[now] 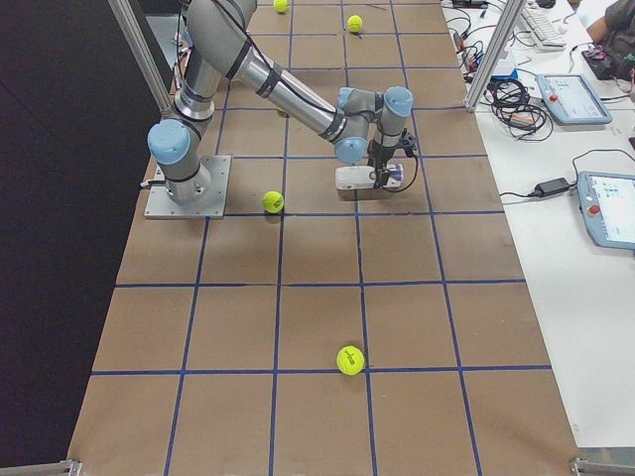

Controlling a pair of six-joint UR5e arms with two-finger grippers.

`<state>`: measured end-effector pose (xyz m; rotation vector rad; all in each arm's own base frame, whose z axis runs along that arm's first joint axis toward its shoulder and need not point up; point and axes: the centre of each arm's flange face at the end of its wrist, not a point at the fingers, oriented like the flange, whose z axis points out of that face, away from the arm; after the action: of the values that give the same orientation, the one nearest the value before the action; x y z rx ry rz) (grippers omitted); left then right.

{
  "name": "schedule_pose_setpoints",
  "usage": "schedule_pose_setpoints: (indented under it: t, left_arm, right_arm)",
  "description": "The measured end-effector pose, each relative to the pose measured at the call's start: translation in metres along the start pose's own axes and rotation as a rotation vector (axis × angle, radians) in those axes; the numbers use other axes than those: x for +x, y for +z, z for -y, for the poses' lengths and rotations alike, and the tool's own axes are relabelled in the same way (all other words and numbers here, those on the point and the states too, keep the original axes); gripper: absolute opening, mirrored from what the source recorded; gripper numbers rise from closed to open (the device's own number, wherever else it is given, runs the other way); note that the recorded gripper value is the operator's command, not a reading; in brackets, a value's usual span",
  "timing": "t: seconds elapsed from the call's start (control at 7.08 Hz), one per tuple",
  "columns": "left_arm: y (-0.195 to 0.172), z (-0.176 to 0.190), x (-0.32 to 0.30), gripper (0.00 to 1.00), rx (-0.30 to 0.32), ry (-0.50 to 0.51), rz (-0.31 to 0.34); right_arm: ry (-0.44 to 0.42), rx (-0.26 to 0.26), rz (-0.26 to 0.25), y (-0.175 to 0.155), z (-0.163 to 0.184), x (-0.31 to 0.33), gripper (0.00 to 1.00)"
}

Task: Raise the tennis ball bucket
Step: 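Close the right gripper on the can and lift it, then carry the can with the right gripper toward the left gripper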

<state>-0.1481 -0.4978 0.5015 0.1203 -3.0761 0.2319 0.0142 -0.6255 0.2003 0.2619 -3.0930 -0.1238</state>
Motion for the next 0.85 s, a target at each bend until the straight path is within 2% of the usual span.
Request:
schedule_pose_setpoints:
  t: [0.14,0.57,0.85]
  left_arm:
    - [0.001,0.001,0.0,1.0,0.001,0.0,0.0]
    - [0.002,0.001,0.001,1.0,0.002,0.001,-0.002]
    - [0.002,0.001,0.0,1.0,0.002,0.0,-0.002]
  right_arm:
    - [0.002,0.001,0.001,0.0,0.0,0.0,0.75]
    - [0.005,0.013,-0.007,-0.009,0.002,0.001,0.76]
    - [-0.05,0.026,-0.019,-0.033,0.012,-0.008,0.76]
